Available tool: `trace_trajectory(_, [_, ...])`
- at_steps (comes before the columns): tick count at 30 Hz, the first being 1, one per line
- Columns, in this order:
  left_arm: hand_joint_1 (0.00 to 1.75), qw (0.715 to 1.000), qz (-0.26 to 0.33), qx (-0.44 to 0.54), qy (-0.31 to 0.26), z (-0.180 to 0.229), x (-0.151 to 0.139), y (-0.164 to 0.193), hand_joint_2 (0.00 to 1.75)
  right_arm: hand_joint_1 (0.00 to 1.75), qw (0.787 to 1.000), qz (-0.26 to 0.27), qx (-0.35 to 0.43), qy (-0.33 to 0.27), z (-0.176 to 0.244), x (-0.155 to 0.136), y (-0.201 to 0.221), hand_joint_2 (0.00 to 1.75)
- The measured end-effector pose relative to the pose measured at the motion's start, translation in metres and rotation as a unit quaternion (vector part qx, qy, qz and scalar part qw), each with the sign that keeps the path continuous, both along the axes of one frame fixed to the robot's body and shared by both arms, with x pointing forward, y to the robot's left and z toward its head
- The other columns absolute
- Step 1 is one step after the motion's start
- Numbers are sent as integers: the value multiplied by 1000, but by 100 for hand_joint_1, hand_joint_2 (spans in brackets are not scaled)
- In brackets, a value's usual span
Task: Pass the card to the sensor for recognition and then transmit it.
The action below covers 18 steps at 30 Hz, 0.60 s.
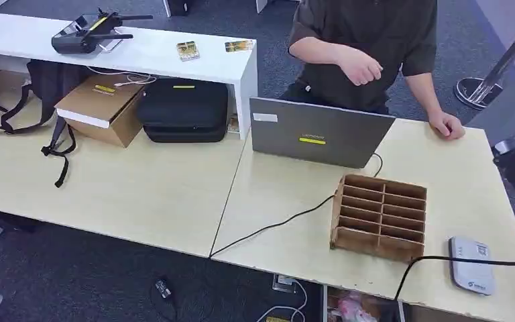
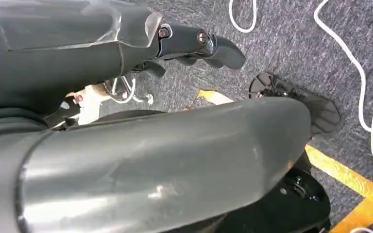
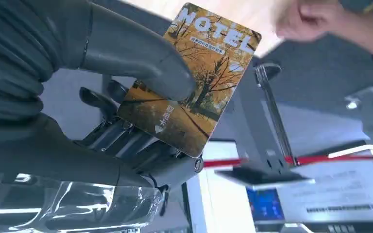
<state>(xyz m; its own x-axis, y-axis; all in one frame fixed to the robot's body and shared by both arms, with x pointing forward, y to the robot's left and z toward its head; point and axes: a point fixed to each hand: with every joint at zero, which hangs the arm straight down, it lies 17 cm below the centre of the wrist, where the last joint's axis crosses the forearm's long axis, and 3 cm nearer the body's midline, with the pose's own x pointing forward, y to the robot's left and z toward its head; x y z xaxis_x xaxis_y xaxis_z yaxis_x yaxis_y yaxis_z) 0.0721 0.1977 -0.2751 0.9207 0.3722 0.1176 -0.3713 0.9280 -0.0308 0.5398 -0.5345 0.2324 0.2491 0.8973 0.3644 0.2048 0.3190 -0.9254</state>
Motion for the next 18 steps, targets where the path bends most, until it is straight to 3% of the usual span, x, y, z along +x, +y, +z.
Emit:
trace_trajectory(7, [0,1000,-1,-5,-2,1,2,-7,0,175,998,7,-45,-38,46,3,12,175])
trace_trajectory(18, [0,1000,-13,-10,-9,4,11,-18,0,175,993,23,-101,-48,70,10,45,175])
